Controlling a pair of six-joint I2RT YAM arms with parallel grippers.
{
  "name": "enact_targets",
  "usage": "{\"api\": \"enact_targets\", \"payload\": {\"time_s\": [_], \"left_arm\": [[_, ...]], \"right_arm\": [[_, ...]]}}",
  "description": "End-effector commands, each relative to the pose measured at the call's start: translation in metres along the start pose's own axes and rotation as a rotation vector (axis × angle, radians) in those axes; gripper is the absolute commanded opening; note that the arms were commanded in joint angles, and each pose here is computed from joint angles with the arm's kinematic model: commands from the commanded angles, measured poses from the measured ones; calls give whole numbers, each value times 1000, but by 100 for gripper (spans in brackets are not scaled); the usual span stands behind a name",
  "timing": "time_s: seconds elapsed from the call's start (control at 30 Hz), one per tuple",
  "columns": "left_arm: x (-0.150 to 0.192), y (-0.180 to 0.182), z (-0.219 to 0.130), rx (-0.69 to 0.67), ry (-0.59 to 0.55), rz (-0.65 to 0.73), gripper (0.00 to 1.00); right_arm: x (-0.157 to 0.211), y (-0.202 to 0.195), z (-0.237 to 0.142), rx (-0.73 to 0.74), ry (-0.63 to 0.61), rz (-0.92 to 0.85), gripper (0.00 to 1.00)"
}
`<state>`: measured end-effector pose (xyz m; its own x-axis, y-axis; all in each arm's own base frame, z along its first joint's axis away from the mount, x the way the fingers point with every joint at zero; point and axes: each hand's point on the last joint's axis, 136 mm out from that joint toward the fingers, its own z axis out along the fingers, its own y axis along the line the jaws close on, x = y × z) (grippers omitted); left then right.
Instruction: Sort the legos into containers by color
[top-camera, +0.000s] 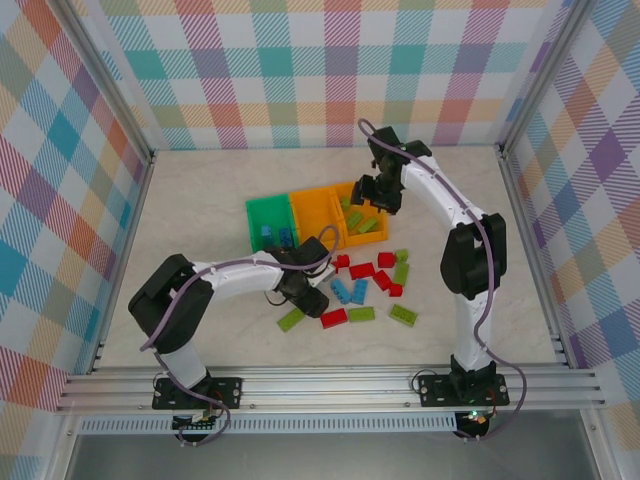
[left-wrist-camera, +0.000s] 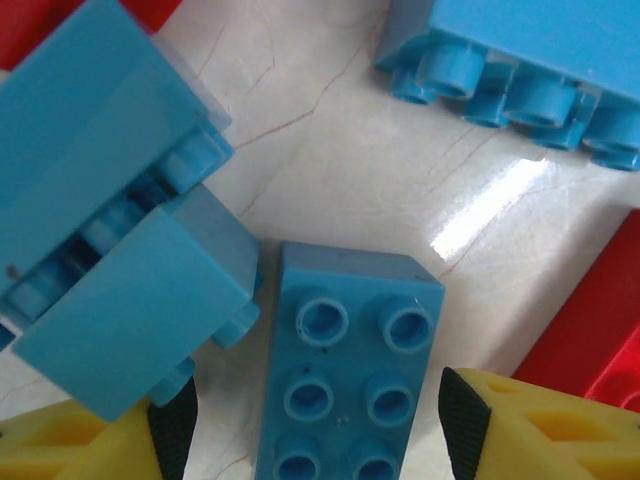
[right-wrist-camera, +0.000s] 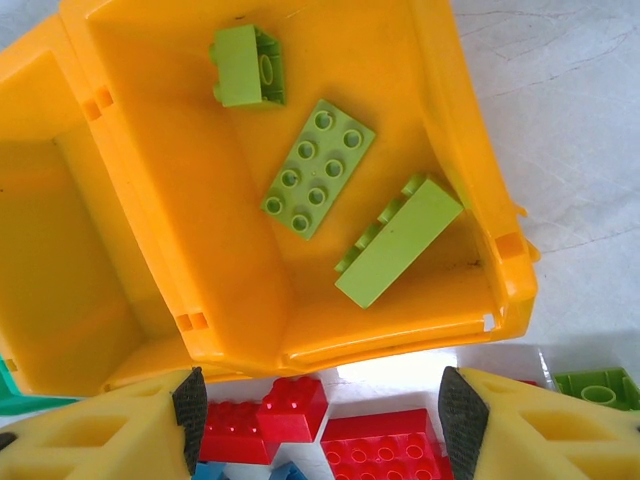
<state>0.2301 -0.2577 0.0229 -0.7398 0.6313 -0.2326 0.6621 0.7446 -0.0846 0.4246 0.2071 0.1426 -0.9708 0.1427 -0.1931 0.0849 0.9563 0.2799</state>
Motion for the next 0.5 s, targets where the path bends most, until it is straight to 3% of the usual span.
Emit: {"api": "enact_targets", "payload": {"time_s": [0.0, 0.27, 0.47], "left_arm": [[-9, -5, -1, 5, -11, 29, 63], [-10, -5, -8, 3, -31, 30, 38], [-22, -3, -27, -8, -82, 16, 35]], "right_arm": [[3, -2, -21, 5, -35, -7, 65], [15, -17, -28, 34, -46, 8, 65], [22, -27, -33, 44, -53, 39, 65]]}}
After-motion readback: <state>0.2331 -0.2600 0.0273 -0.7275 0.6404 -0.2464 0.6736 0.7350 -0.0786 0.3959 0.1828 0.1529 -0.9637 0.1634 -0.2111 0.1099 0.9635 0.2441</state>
